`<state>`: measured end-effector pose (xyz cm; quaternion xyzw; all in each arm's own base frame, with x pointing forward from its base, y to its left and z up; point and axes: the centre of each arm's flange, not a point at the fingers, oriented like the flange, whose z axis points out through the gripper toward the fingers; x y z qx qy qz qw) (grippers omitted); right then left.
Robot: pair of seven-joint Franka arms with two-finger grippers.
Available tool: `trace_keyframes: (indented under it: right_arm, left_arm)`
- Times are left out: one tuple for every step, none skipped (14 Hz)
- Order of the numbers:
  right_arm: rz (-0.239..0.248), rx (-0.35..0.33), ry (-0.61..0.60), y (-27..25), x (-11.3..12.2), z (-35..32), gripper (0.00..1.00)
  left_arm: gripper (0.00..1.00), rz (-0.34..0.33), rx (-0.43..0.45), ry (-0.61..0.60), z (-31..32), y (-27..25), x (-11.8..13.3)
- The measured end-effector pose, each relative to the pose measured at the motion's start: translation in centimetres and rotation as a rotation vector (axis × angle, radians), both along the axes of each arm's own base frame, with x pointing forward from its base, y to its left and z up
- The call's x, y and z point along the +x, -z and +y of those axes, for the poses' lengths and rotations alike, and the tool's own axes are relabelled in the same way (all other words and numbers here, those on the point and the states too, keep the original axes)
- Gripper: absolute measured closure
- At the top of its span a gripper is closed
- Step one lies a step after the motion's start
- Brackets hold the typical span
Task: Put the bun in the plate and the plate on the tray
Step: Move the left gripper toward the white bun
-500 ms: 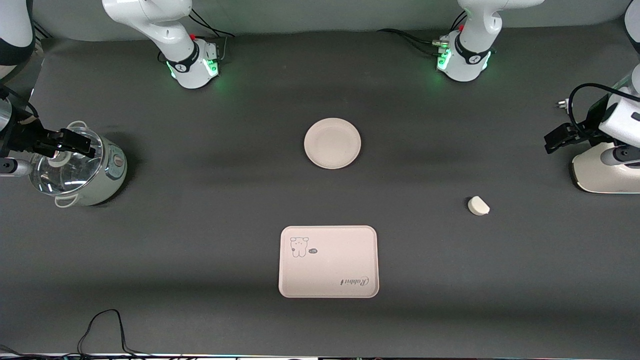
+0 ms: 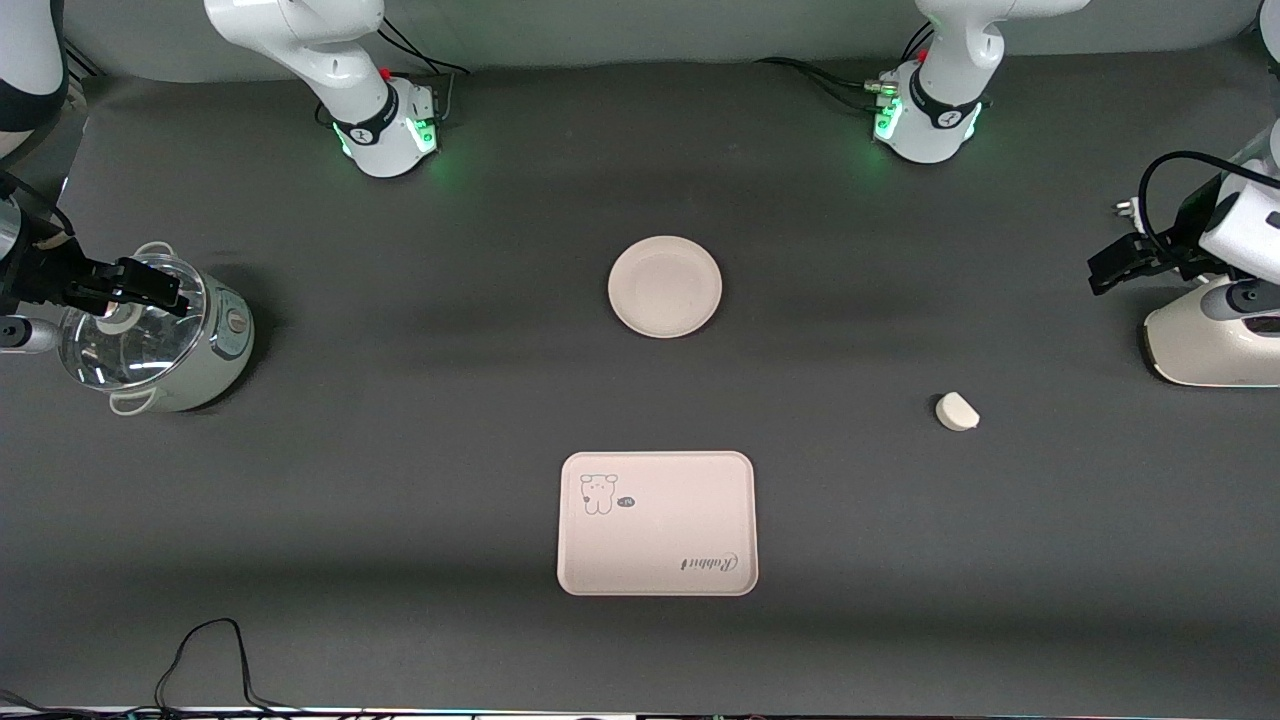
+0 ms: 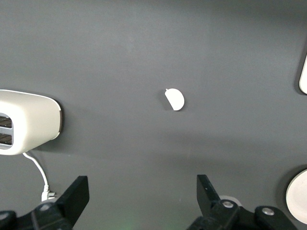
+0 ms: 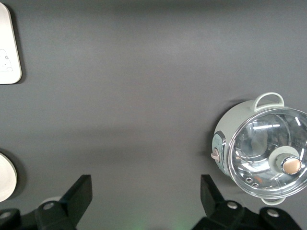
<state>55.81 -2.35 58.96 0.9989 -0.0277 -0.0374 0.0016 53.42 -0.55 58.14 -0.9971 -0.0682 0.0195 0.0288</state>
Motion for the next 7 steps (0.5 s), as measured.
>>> trace_keyframes:
  right_arm:
    - [0.0, 0.0, 0.0, 0.0, 0.0, 0.0, 0.0]
    - [-0.002, 0.0, -0.001, -0.1, -0.1, 0.0, 0.0]
    - [-0.006, 0.0, -0.001, -0.3, -0.1, 0.0, 0.0]
    - [-0.009, 0.001, -0.001, -0.5, -0.2, 0.0, 0.0]
    - [-0.011, 0.001, -0.001, -0.6, -0.3, 0.0, 0.0]
    - [-0.011, 0.001, -0.001, -0.7, -0.3, 0.0, 0.0]
    - [-0.01, 0.001, -0.002, -0.6, -0.3, 0.0, 0.0]
  left_arm:
    - [0.0, 0.004, 0.0, 0.0, 0.0, 0.2, 0.1]
    - [0.0, 0.009, 0.0, 0.0, 0.0, 0.5, 0.2]
    - [0.0, 0.015, 0.0, 0.001, 0.0, 0.8, 0.4]
    - [0.0, 0.02, -0.001, 0.003, -0.1, 1.1, 0.6]
    - [0.0, 0.026, -0.001, 0.005, -0.2, 1.4, 0.7]
    - [0.0, 0.033, -0.001, 0.007, -0.3, 1.9, 1.0]
    - [0.0, 0.042, -0.001, 0.008, -0.4, 2.4, 1.2]
